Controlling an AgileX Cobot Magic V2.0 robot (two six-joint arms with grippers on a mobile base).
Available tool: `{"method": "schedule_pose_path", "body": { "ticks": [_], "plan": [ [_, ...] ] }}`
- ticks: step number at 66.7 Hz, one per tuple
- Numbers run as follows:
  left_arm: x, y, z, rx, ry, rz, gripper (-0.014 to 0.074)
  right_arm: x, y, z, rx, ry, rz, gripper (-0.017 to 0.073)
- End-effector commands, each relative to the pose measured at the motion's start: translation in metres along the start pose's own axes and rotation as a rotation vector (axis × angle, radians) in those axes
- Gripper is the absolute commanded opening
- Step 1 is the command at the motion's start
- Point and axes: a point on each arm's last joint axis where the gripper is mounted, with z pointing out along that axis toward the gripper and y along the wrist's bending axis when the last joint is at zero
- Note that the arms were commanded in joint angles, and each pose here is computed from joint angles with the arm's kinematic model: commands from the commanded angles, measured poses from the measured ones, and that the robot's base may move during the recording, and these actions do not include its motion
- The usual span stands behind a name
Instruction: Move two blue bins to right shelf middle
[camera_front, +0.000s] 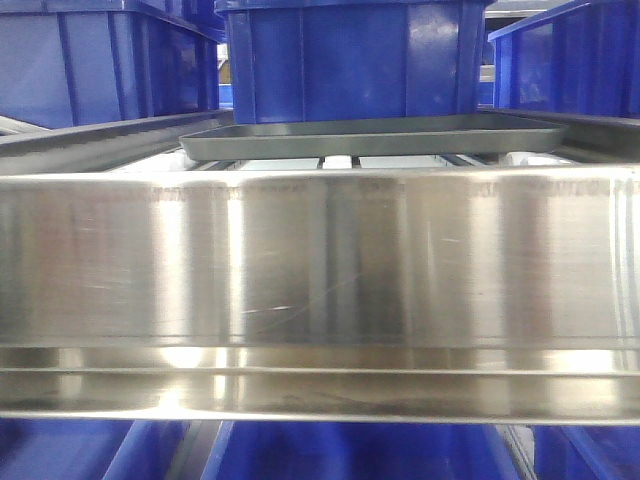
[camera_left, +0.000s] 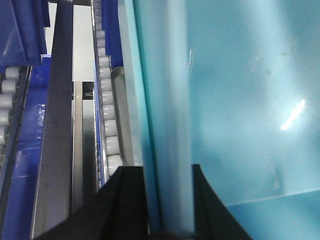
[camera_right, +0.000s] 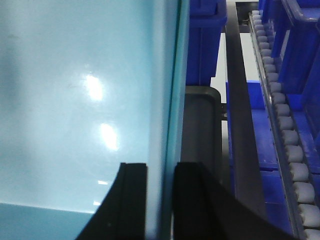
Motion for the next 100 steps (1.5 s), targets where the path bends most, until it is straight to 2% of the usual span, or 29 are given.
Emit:
{"method": "schedule_pose_path", "body": {
  "ticks": [1,100],
  "plan": [
    [-0.0142,-0.0019,-0.0167,0.039,-0.136,0.012,-0.0111,-0.013,0.0008,-0.0096,-0.041,-0.121,-0.013,-0.0166],
    [-0.0149,-0.0004,-0.0168,0.022,-0.144,0.028,-0.0111,-0.0131,0.0009,-0.0096,-0.042,-0.122,-0.013,-0.0166]
  ]
}}
